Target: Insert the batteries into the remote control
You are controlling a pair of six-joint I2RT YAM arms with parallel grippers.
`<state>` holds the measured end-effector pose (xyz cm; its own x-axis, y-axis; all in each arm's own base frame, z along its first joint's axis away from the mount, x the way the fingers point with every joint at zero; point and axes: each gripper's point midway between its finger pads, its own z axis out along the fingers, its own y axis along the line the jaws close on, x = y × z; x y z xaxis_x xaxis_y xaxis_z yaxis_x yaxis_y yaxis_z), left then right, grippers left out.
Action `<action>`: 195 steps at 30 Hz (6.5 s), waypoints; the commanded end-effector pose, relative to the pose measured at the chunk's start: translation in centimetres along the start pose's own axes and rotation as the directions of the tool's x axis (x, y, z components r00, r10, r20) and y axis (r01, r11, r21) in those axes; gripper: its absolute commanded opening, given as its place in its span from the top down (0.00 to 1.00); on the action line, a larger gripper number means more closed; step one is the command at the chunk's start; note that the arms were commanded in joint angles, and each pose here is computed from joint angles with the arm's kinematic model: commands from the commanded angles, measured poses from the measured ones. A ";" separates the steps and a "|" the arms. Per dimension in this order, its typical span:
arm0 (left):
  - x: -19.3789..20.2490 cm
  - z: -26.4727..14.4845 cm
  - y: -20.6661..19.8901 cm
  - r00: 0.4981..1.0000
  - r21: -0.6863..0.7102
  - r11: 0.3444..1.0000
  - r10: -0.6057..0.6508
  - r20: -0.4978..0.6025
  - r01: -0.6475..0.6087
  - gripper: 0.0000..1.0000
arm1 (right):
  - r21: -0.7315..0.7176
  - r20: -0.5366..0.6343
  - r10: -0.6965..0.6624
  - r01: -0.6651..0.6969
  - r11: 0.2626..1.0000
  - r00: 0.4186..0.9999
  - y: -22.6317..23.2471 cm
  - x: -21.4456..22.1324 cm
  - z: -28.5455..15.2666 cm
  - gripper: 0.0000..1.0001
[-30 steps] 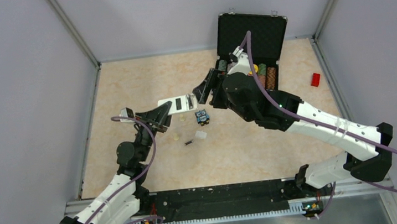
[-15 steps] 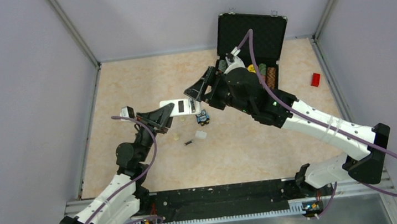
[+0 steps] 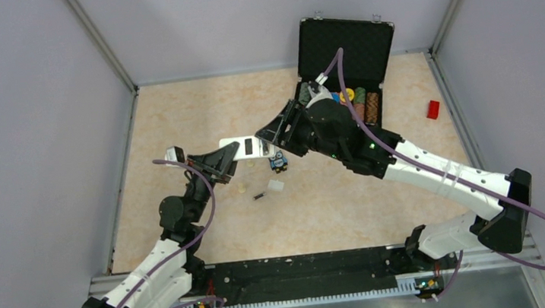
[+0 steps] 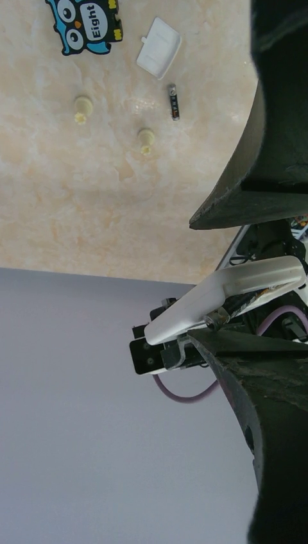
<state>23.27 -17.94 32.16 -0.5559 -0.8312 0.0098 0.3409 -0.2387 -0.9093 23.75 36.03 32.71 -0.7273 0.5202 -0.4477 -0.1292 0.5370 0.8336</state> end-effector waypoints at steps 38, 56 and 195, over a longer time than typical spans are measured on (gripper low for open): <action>-0.7 0.1 -1.8 0.998 0.076 0.996 -0.052 0.035 0.049 1.00 | -0.111 0.096 -0.144 0.155 0.982 0.985 1.5 -2.8 -3.1 0.40; -0.7 0.5 -1.7 0.999 0.079 0.996 -0.045 0.031 0.042 1.00 | -0.005 0.014 -0.222 0.222 0.975 0.975 -0.5 -1.6 -1.8 0.58; -2.0 0.8 -8.3 0.976 0.271 0.943 -0.213 0.053 0.191 1.00 | -0.063 0.005 -0.253 0.253 0.966 0.968 -2.0 1.6 0.4 0.72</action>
<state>24.22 -17.48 31.92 -0.5684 -0.8049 0.1707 0.2540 -0.3690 -0.8940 24.66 36.36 33.88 -0.6557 0.4916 -0.5730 -0.3245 0.5018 0.8018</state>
